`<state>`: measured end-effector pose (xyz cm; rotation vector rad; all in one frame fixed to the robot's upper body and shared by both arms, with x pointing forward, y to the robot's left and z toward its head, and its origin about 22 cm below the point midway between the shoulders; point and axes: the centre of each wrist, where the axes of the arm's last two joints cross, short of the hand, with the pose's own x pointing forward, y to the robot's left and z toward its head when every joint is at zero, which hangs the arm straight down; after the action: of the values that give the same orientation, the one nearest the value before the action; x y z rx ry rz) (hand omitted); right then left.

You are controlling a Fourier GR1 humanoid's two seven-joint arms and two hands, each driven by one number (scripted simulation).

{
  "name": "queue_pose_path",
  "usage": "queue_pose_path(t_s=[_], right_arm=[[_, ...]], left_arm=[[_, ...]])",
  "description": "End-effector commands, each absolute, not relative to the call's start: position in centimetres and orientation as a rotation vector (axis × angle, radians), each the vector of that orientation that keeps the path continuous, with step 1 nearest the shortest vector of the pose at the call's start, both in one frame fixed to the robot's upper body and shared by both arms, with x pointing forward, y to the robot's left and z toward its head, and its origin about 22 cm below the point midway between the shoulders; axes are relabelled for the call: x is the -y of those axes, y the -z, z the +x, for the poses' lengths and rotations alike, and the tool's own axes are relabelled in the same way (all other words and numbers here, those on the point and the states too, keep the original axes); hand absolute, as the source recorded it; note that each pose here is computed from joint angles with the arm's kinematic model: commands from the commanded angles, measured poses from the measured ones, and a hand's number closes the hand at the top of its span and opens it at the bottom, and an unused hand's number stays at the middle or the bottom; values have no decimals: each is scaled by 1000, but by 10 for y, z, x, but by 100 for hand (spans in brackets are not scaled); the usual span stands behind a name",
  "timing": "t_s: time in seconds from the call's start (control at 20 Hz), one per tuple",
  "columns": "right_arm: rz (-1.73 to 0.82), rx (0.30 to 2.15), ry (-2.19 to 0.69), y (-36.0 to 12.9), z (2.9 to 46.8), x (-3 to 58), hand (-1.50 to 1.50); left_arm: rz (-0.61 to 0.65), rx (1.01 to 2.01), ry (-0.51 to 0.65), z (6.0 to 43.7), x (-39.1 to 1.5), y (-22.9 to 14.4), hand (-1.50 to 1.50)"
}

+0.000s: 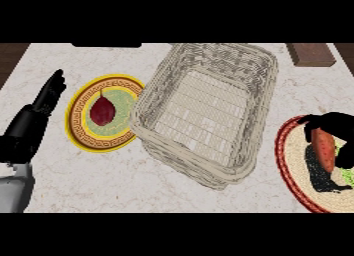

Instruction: Pick the sweet potato from the placemat and place it in the basket

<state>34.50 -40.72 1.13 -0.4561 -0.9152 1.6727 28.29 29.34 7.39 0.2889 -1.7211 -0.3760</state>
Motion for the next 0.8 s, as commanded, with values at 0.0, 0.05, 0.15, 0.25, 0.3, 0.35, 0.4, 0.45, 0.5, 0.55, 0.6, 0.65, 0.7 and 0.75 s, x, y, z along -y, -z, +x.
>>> queue_pose_path(t_s=[0.0, 0.05, 0.15, 0.25, 0.3, 0.35, 0.4, 0.45, 0.5, 0.55, 0.6, 0.65, 0.7, 0.75], right_arm=[[-640, 793, -1429, 15, 325, 413, 150], [-711, 759, -1345, 6, 322, 428, 150], [-843, 710, -1152, 6, 311, 445, 150], [-950, 744, -1065, 4, 311, 440, 150], [-1002, 758, -1072, 5, 314, 428, 150], [-1033, 766, -1046, 16, 307, 421, 150], [-1070, 779, -1012, 4, 316, 415, 150], [-1112, 818, -969, 7, 312, 410, 150], [-1169, 822, -928, -6, 317, 412, 150], [-1192, 891, -883, -19, 311, 423, 150], [-1214, 969, -850, -40, 315, 428, 150], [-1220, 1055, -764, -51, 326, 417, 150], [-1210, 1135, -707, -49, 331, 394, 150], [-1228, 1217, -660, -64, 330, 399, 150]], left_arm=[[322, 1724, 368, 279, -304, -75, 0], [321, 1710, 346, 281, -302, -81, 0], [347, 1694, 332, 278, -309, -76, 0], [346, 1688, 332, 276, -315, -71, 0], [347, 1691, 329, 277, -314, -71, 0], [344, 1692, 322, 283, -304, -67, 0], [348, 1698, 341, 284, -301, -72, 0], [342, 1696, 340, 283, -303, -69, 0], [319, 1697, 343, 279, -300, -72, 0], [350, 1692, 346, 275, -309, -81, 0], [340, 1686, 346, 272, -301, -72, 0], [336, 1690, 335, 274, -309, -63, 0], [346, 1677, 331, 276, -316, -72, 0], [364, 1661, 331, 276, -310, -71, 0]])
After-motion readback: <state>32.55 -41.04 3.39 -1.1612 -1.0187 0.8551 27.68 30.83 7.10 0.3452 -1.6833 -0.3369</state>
